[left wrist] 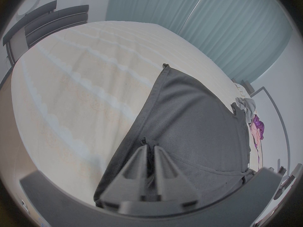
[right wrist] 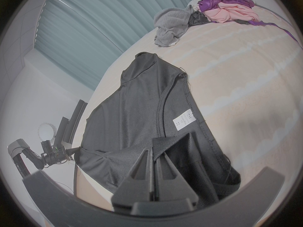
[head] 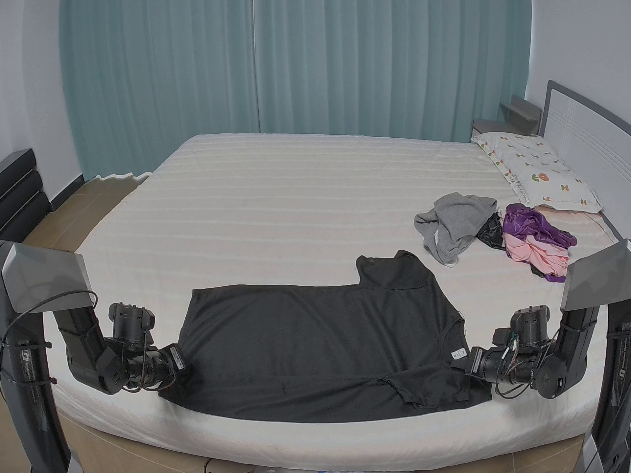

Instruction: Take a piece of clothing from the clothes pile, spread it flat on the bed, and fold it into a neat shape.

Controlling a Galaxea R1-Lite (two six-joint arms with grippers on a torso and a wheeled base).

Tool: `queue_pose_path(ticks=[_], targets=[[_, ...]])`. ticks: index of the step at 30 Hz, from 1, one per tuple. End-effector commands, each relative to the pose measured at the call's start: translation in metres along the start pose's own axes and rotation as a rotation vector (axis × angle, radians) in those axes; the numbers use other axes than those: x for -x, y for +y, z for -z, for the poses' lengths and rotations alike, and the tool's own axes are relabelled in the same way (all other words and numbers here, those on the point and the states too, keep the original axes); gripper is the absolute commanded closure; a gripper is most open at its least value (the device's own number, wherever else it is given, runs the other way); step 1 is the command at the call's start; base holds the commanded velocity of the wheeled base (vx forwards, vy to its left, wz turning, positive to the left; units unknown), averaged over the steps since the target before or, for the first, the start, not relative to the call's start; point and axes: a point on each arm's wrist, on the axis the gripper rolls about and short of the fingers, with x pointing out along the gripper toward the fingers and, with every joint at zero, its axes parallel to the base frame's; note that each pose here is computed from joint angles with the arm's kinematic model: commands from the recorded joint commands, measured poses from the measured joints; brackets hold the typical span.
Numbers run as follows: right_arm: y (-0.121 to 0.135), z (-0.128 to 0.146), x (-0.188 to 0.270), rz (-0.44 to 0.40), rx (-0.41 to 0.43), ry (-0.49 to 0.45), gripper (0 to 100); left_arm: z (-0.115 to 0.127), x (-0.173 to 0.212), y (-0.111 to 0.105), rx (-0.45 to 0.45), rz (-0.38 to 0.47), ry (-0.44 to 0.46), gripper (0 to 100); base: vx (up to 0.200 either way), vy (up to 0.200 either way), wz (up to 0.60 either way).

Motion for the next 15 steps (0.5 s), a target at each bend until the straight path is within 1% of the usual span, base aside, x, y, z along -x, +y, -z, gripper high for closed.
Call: queue_pose_path(ticks=[1, 7, 9, 10, 12, 15], targets=[[0.001, -0.001, 0.001, -0.002, 0.002, -0.005, 100, 0.0, -0.002, 0.003, 0.01, -0.011, 0.002, 100, 0.0, 0.0, 0.0], [0.003, -0.005, 0.004, -0.008, 0.002, -0.022, 100, -0.005, 0.004, 0.004, 0.045, -0.022, -0.053, 100, 0.0, 0.0, 0.0], [0.005, -0.006, 0.005, -0.017, 0.001, -0.037, 100, -0.007, 0.008, 0.003, 0.102, -0.009, -0.072, 100, 0.0, 0.0, 0.0], [0.005, -0.006, 0.005, -0.018, 0.001, -0.04, 100, -0.007, 0.009, 0.003, 0.112, -0.006, -0.076, 100, 0.0, 0.0, 0.0], [0.006, -0.006, 0.007, -0.02, 0.0, -0.052, 100, -0.009, 0.012, 0.003, 0.164, 0.004, -0.093, 100, 0.0, 0.0, 0.0], [0.007, -0.006, 0.009, -0.028, 0.006, -0.063, 100, -0.008, 0.013, 0.003, 0.188, 0.009, -0.095, 100, 0.0, 0.0, 0.0]])
